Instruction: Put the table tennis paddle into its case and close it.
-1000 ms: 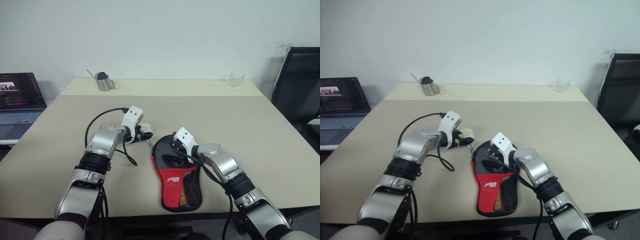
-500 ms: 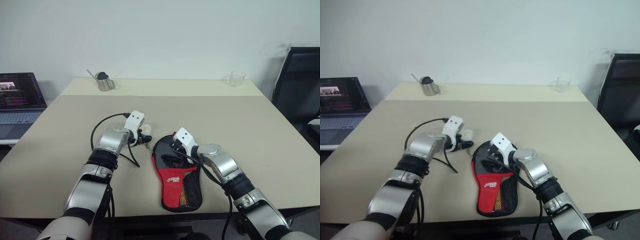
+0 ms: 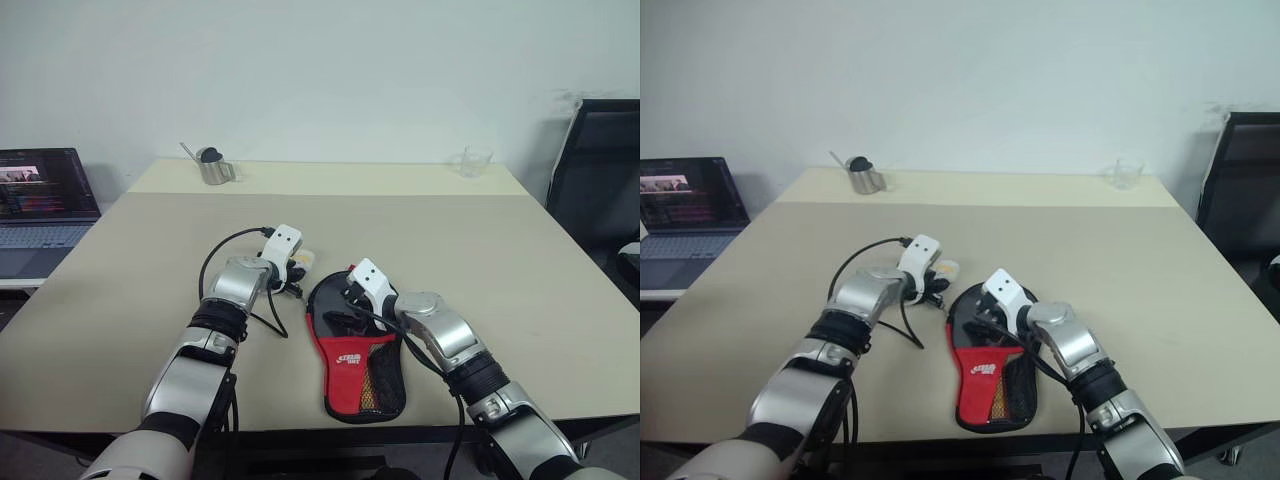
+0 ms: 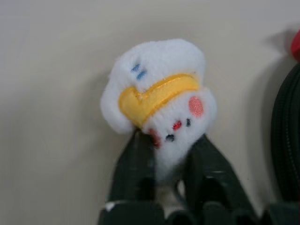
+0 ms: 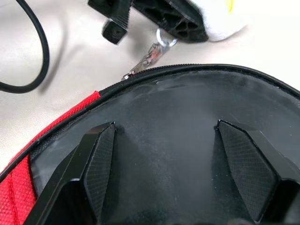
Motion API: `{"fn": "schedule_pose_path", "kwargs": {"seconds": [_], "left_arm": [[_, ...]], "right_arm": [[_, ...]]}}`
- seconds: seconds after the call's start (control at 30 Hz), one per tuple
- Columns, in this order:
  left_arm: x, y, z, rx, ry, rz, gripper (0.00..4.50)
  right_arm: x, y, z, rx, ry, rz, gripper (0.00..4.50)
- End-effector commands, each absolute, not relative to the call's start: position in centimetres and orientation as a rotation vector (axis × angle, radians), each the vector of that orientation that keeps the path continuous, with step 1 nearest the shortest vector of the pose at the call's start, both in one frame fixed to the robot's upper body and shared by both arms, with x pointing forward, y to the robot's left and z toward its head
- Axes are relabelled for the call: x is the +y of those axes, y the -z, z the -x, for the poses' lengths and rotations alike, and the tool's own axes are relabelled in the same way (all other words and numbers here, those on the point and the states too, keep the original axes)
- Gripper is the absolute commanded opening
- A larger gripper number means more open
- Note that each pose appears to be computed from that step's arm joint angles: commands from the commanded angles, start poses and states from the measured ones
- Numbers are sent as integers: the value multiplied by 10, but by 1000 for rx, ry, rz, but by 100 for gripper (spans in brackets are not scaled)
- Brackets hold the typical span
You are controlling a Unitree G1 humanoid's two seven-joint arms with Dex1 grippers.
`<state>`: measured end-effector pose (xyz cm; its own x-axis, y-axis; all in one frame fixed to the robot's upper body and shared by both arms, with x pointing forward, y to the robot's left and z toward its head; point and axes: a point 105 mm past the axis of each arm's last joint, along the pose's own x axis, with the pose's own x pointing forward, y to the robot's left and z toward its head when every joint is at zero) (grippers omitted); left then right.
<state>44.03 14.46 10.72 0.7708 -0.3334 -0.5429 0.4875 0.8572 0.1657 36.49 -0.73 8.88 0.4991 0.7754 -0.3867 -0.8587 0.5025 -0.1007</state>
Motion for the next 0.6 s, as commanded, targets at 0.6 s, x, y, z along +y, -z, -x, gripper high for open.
{"fn": "schedule_pose_path", "kwargs": {"seconds": [0.6], "left_arm": [[119,-146,-474,376,423,-619,9]], "right_arm": [[-6,-63,-349,425,-1037,329,376]]}}
